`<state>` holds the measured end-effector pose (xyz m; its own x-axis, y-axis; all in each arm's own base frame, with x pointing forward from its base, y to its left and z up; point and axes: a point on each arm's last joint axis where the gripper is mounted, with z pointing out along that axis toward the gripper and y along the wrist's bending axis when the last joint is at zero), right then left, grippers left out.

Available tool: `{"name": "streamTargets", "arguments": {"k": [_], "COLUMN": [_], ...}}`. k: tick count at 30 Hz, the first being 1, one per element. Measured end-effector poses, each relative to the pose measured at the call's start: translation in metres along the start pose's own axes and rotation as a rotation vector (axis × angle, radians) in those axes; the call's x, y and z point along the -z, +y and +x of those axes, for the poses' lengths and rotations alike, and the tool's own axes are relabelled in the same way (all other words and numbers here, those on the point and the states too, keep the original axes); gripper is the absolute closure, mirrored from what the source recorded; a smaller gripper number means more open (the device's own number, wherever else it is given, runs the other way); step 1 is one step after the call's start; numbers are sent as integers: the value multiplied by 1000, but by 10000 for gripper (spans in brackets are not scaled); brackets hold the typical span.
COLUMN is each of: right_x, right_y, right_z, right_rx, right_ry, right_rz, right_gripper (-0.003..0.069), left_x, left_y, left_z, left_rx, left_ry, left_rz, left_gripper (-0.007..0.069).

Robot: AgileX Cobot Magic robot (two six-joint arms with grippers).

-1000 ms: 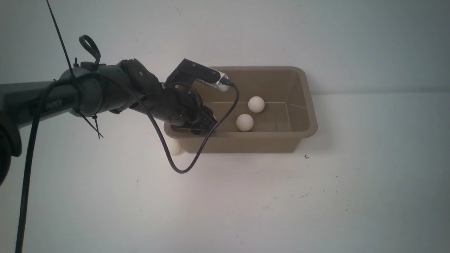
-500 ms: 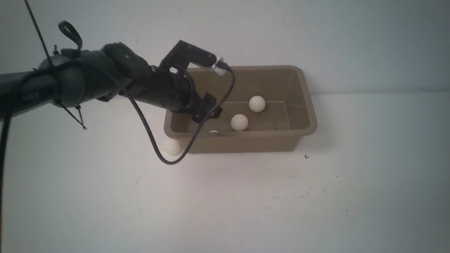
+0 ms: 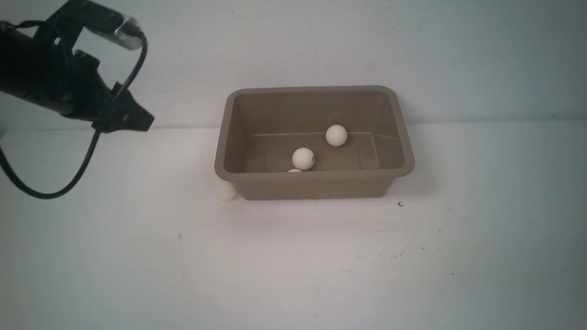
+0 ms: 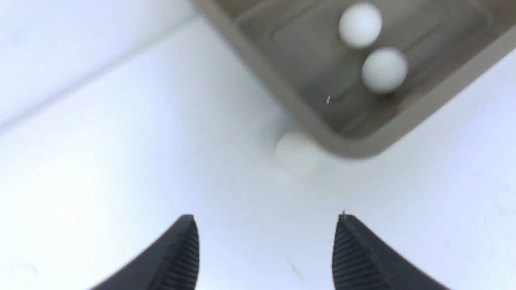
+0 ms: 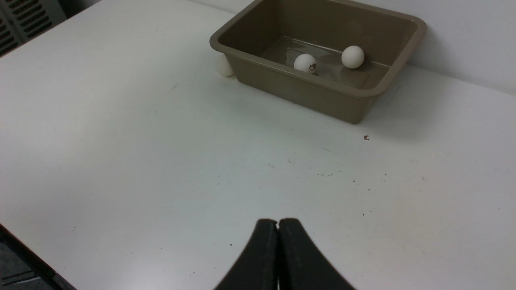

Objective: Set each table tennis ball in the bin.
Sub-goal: Use the left arm to clamp the table tennis ball closest to it

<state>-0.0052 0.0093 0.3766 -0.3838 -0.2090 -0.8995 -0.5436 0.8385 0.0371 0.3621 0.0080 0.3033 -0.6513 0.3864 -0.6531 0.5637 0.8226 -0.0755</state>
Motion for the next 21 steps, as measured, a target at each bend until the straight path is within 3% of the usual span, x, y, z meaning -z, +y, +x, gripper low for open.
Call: {"name": "streamTargets", "arguments": {"k": [5,21], "right_x": [0,0], "right_y": [0,5], "right_z": [0,0], "right_rx": [1,-23], "right_ry": [0,1], "right_rz": [-2,-59], "right_gripper": [676,676], "left_x": [-27,-105], "left_y": [9,21], "left_z": [16,46], "left_rx": [-19,-466], "left_ry": [30,-64], "left_rz": [68,325], "left_gripper": [220,220]}}
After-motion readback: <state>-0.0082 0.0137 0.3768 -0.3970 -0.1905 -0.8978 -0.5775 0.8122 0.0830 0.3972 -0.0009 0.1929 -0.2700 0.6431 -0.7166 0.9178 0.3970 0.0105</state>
